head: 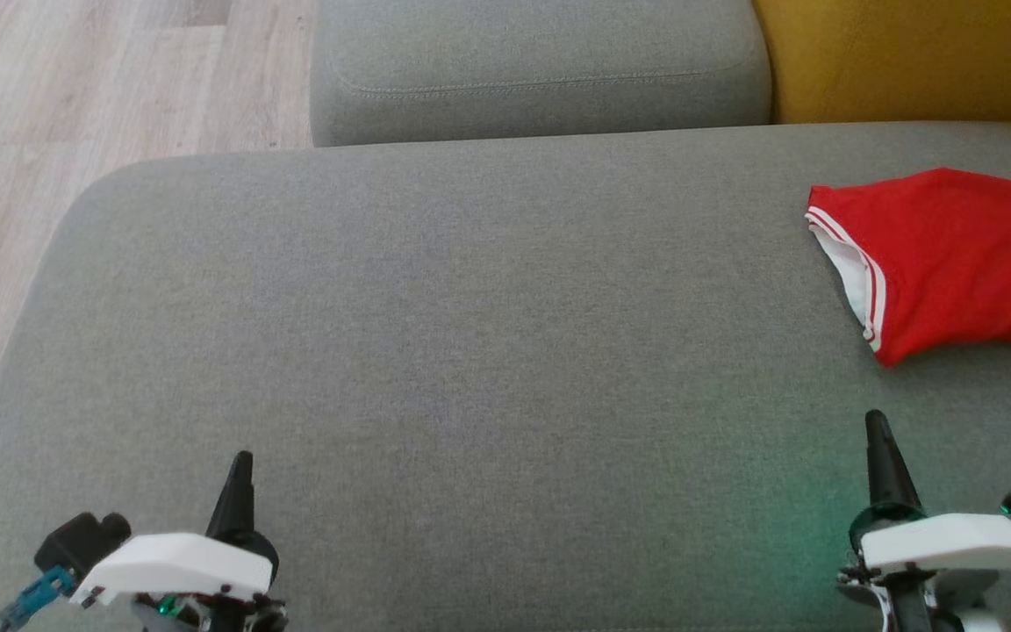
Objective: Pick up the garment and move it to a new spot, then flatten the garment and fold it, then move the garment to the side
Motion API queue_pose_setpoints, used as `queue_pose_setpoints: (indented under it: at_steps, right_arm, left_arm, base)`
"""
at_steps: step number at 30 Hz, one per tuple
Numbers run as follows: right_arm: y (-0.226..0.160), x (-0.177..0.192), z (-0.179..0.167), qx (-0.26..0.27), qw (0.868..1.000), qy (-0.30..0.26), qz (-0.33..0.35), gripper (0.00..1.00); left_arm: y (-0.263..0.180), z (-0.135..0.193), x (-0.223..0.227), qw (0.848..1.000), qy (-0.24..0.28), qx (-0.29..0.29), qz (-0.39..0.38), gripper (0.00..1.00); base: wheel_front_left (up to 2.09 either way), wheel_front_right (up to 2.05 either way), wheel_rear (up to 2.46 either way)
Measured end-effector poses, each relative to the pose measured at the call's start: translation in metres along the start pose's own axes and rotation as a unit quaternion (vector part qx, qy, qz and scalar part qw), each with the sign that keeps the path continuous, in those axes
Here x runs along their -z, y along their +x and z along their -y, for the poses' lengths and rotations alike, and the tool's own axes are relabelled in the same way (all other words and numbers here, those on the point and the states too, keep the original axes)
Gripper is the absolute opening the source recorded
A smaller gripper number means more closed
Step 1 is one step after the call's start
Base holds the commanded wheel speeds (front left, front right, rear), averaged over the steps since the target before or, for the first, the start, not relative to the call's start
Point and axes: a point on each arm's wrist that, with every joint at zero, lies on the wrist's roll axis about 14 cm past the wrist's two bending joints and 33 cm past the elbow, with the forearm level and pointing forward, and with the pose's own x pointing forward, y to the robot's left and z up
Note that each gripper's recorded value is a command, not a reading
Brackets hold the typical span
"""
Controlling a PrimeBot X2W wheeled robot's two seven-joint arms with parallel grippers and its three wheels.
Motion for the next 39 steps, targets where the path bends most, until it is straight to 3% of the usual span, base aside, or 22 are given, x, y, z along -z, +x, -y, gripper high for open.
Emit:
queue_pose_setpoints:
  at_steps: [23,39]
  right_arm:
    - [0.009,-0.015,-0.001,-0.002,0.992,0.122,0.018,0.0]
    - [0.013,-0.024,0.001,-0.004,0.976,0.214,0.028,0.0]
  left_arm:
    - [0.008,0.003,-0.013,0.992,-0.124,0.017,0.0,0.0]
    - [0.015,0.01,-0.027,0.975,-0.217,0.042,0.008,0.0]
  base:
    - [0.0,0.0,0.0]
    - [0.0,0.0,0.0]
